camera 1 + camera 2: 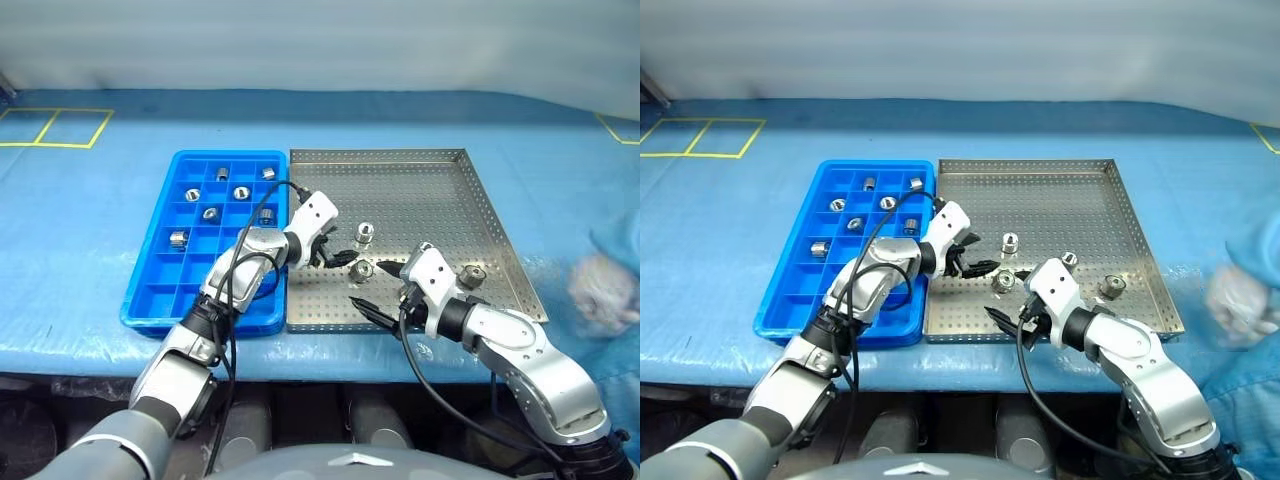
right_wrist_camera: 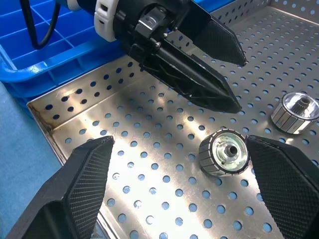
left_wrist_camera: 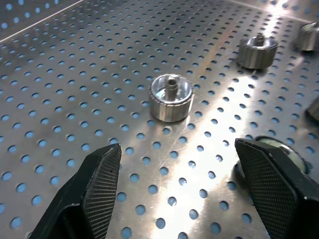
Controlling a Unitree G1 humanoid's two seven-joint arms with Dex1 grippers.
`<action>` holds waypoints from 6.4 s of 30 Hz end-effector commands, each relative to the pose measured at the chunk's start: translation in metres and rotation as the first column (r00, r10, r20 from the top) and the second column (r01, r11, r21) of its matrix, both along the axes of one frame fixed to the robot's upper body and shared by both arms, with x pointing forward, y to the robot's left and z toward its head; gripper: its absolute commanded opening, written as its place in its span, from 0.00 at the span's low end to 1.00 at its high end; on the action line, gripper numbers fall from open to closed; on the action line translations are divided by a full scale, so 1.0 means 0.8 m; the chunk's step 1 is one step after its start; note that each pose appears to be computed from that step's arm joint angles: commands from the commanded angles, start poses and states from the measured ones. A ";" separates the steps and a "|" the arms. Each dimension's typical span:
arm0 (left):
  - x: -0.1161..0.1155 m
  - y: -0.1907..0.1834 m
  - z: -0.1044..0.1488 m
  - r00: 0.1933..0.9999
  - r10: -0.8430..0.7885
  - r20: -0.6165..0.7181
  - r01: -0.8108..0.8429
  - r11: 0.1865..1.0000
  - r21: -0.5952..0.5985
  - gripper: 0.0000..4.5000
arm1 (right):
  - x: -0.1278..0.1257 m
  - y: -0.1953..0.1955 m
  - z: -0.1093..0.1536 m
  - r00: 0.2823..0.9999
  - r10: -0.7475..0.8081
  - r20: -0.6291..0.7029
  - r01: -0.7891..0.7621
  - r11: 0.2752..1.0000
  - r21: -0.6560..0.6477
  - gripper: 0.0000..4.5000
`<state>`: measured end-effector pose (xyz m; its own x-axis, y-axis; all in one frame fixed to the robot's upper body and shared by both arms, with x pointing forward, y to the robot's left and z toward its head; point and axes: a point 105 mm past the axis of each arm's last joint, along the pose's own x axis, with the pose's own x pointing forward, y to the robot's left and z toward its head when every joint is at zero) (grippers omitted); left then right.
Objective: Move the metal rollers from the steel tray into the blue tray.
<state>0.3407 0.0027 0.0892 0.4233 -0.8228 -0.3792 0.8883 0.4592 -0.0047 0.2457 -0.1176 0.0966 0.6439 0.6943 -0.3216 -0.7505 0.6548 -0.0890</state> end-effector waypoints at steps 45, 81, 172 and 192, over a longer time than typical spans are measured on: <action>-0.005 -0.034 0.007 0.988 -0.074 0.136 0.065 0.996 0.067 0.41 | 0.005 -0.010 -0.009 0.997 -0.077 -0.032 0.075 0.996 -0.048 1.00; -0.120 0.242 0.027 0.435 0.872 0.224 -0.898 0.403 0.175 0.41 | 0.033 0.062 0.018 0.951 0.310 0.015 -0.310 0.951 0.011 1.00; -0.013 -0.058 0.002 0.961 -0.219 0.167 0.225 0.974 -0.016 0.91 | -0.006 -0.036 0.002 0.980 -0.187 0.068 0.197 0.958 -0.208 1.00; -0.009 -0.067 -0.029 0.967 -0.200 0.160 0.188 0.978 0.085 0.57 | -0.009 -0.034 -0.001 0.980 -0.191 0.055 0.198 0.959 -0.205 1.00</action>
<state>0.3338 -0.0436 0.0510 0.3222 -0.8428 -0.4312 0.9466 0.2835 0.1534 0.2383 -0.1471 0.0889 0.7623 0.4694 -0.4456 -0.6082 0.7548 -0.2455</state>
